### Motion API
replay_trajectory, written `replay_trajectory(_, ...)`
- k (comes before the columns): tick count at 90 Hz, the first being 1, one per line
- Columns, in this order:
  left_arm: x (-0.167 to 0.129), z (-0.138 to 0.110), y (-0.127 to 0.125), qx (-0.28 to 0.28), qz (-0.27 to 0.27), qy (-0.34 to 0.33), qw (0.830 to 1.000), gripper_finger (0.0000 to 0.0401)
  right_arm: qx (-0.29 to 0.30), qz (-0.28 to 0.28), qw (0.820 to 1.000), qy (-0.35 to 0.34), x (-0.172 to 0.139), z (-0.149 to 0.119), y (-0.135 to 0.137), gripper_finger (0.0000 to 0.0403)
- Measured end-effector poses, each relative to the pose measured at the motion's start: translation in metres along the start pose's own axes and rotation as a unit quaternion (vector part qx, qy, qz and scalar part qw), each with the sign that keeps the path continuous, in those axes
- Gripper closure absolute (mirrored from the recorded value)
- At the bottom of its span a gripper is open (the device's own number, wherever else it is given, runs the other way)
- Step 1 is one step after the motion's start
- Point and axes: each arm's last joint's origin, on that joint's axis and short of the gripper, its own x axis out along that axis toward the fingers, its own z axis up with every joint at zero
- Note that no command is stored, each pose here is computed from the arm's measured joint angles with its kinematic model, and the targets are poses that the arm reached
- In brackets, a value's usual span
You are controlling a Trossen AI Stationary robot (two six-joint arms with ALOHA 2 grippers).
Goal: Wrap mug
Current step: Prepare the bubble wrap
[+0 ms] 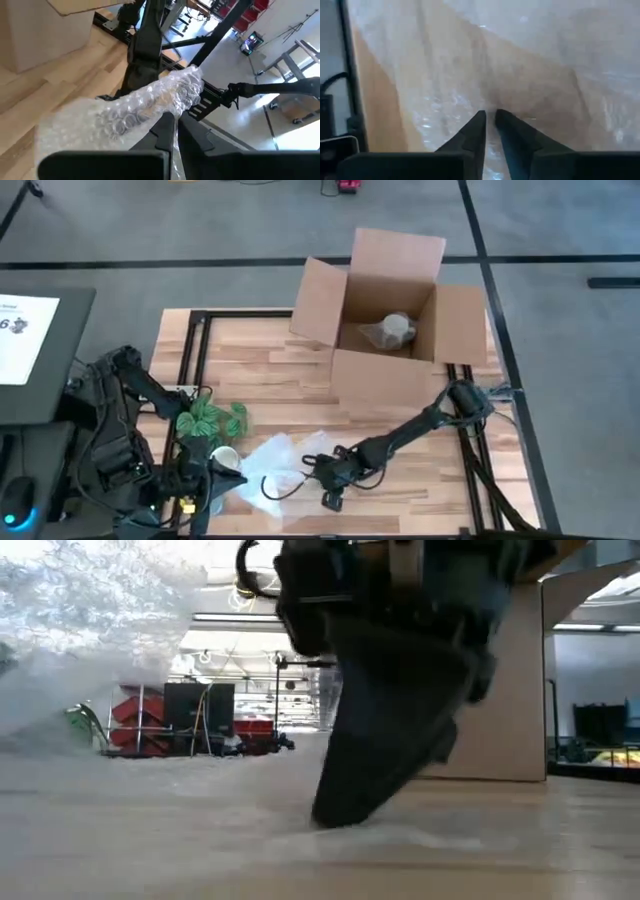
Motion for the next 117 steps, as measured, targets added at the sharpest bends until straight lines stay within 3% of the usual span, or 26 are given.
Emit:
replay_trajectory(10, 0.001, 0.001, 0.001, 0.011, 0.008, -0.020, 1.000, 0.0401, 0.018, -0.062, 0.996, 0.055, -0.017, -0.018, -0.001, 0.0390)
replay_trajectory(24, 0.007, 0.006, 0.006, 0.045, 0.038, -0.053, 0.997, 0.0401, 0.064, -0.157, 0.976, 0.135, -0.050, -0.056, 0.005, 0.0399)
replay_trajectory(43, 0.024, 0.016, 0.027, 0.099, 0.117, -0.073, 0.986, 0.0401, 0.110, -0.178, 0.968, 0.136, -0.071, -0.104, 0.036, 0.0402)
replay_trajectory(57, 0.046, 0.016, 0.055, 0.116, 0.204, -0.086, 0.968, 0.0401, 0.155, -0.170, 0.965, 0.127, -0.075, -0.128, 0.052, 0.0402)
replay_trajectory(69, 0.064, 0.004, 0.086, 0.081, 0.277, -0.092, 0.953, 0.0401, 0.175, -0.159, 0.964, 0.123, -0.076, -0.140, 0.061, 0.0402)
replay_trajectory(82, 0.072, -0.007, 0.115, -0.002, 0.332, -0.098, 0.938, 0.0389, 0.178, -0.139, 0.965, 0.130, -0.084, -0.147, 0.070, 0.0402)
replay_trajectory(95, 0.066, -0.005, 0.137, -0.075, 0.350, -0.104, 0.928, 0.0344, 0.160, -0.100, 0.974, 0.126, -0.105, -0.146, 0.082, 0.0402)
replay_trajectory(117, 0.051, 0.013, 0.165, -0.118, 0.376, -0.078, 0.916, 0.0255, 0.113, -0.052, 0.989, 0.081, -0.144, -0.127, 0.082, 0.0402)
